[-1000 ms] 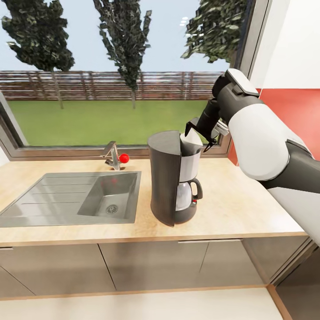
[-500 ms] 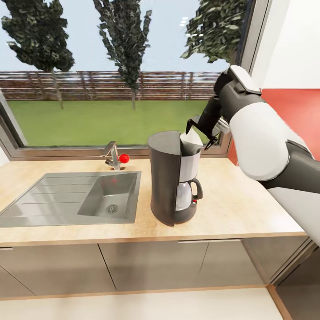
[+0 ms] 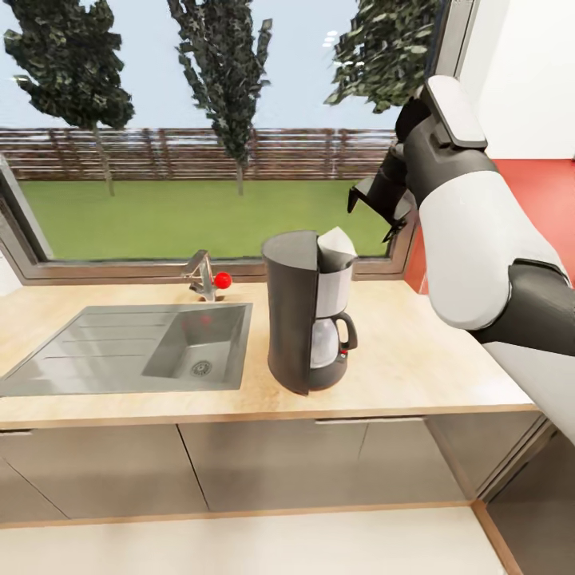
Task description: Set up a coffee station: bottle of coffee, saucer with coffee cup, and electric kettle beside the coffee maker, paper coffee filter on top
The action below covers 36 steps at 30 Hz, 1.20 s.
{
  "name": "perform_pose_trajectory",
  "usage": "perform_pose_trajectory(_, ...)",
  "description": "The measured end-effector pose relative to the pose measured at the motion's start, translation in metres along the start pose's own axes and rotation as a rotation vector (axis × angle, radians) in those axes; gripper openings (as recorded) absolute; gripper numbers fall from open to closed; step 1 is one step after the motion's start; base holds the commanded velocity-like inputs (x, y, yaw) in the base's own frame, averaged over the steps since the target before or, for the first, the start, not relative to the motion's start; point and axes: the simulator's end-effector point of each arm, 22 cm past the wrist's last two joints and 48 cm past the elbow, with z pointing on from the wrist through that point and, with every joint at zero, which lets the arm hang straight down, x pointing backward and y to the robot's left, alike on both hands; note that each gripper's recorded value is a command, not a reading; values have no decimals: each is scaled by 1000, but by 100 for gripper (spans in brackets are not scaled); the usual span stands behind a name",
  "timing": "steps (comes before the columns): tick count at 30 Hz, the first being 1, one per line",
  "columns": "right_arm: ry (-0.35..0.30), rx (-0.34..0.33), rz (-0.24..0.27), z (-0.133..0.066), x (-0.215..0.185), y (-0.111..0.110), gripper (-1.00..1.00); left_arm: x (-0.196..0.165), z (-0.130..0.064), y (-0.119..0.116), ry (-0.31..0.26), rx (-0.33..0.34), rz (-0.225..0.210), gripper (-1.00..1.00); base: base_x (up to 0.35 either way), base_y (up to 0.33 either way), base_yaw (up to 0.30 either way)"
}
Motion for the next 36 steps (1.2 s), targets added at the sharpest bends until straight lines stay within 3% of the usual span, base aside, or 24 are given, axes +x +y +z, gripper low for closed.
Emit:
perform_pose_trajectory(24,5,12,-4,4,2,-2,100,0,0,0,1,-2,-3,100,-331,-45,0)
perform_pose_trajectory(32,74,92,-1,57,29,-37,100,0,0,2,0,-4,-6,100,-201,-144,0)
perform_pose_trajectory(36,127,192,-19,108,61,-80,100,0,0,2,0,-4,-6,100,-13,-10,0)
